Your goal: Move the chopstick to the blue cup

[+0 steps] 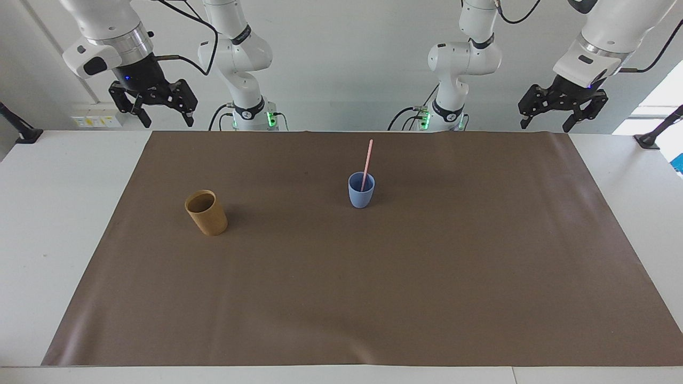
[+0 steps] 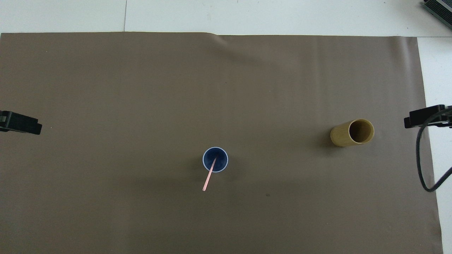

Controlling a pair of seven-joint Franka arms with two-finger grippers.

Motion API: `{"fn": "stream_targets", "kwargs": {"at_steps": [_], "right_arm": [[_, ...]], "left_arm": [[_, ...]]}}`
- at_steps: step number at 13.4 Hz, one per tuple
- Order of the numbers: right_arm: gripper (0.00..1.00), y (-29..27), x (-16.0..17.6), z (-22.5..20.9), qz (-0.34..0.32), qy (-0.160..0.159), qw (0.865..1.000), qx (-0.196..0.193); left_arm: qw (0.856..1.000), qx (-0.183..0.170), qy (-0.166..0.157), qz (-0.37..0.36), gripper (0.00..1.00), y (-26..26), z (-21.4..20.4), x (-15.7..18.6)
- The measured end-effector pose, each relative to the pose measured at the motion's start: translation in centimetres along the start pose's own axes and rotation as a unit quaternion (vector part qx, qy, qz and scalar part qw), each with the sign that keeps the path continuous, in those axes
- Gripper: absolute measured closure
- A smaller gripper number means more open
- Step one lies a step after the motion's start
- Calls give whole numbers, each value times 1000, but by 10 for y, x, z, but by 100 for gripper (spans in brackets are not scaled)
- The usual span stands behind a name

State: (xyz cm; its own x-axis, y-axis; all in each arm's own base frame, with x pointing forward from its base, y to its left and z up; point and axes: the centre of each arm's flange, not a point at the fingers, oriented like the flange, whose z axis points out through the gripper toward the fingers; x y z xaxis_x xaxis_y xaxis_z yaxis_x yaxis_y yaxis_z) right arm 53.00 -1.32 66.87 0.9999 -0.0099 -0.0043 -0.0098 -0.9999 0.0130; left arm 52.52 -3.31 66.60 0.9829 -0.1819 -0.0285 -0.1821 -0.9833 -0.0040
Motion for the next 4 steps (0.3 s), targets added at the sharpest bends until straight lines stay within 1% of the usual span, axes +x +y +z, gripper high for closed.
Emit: {"fn": "stream_targets", "kwargs": {"at_steps": [1,4], "right_arm": [[0,-3,-1,0,-4,-3,1000,-9],[0,-10,-1,1,-5,-6,1000,-9]], "left_arm": [[1000,0,0,0,0,0,0,0],[1000,0,0,0,0,0,0,0]]}}
